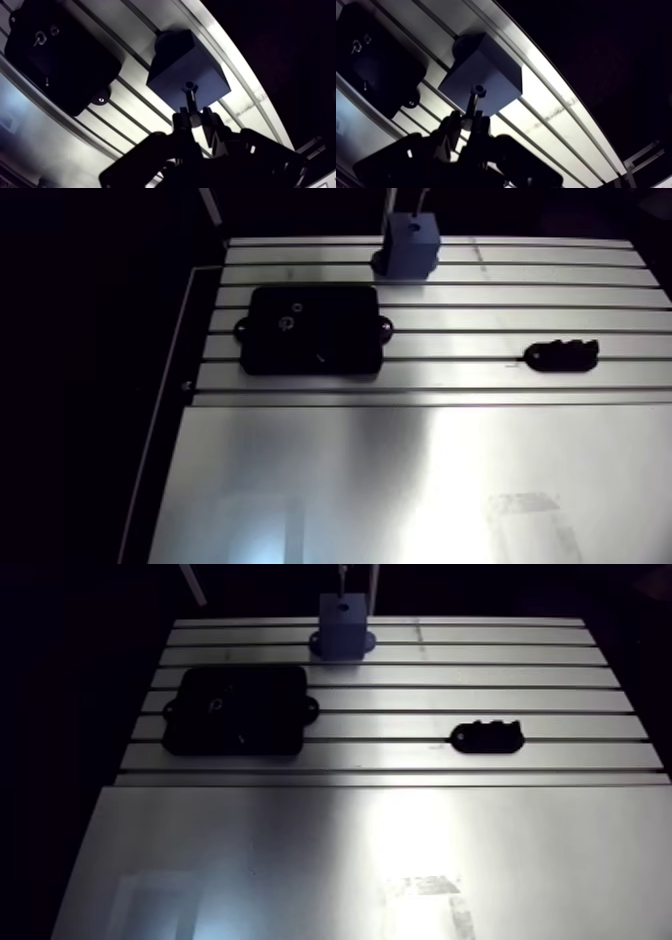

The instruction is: Pick up the M10 bolt and insert it into the hex recess until seated.

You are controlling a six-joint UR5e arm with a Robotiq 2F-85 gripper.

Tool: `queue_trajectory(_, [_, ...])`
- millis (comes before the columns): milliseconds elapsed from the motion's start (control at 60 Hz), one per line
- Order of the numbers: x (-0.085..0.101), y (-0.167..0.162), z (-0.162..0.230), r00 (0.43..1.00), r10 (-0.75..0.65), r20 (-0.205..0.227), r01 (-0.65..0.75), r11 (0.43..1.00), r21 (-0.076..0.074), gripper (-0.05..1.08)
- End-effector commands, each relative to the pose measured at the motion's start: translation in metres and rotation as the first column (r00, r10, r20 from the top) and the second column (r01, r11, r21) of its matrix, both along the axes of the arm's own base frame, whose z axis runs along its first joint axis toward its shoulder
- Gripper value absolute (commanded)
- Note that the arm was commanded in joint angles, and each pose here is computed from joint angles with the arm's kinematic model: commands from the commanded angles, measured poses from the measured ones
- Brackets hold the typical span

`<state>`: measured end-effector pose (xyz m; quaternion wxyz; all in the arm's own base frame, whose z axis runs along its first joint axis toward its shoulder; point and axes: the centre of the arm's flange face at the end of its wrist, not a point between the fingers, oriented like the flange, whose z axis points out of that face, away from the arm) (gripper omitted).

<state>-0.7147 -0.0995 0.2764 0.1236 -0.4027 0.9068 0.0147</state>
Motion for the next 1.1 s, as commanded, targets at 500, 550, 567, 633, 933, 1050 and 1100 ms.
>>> queue_trajectory(500, [-0.0002, 0.0001, -0.0114, 1.000, 0.001, 0.019, -0.001, 1.000, -0.001, 0.97])
queue_trajectory(550, [-0.0005, 0.0001, -0.0122, 1.000, 0.001, 0.019, -0.001, 1.000, -0.001, 0.97])
queue_trajectory(567, [-0.0007, 0.0001, -0.0118, 1.000, 0.001, 0.019, -0.001, 1.000, -0.001, 0.97])
queue_trajectory(633, [-0.0011, 0.0003, -0.0121, 1.000, 0.001, 0.019, -0.002, 1.000, 0.001, 0.97])
queue_trajectory(933, [-0.0027, 0.0004, -0.0134, 1.000, 0.002, 0.019, -0.002, 1.000, 0.001, 0.97])
queue_trajectory(1050, [-0.0029, 0.0005, -0.0144, 1.000, 0.003, 0.021, -0.003, 1.000, 0.002, 0.97])
queue_trajectory(1100, [-0.0028, 0.0005, -0.0135, 1.000, 0.003, 0.020, -0.004, 1.000, 0.002, 0.97])
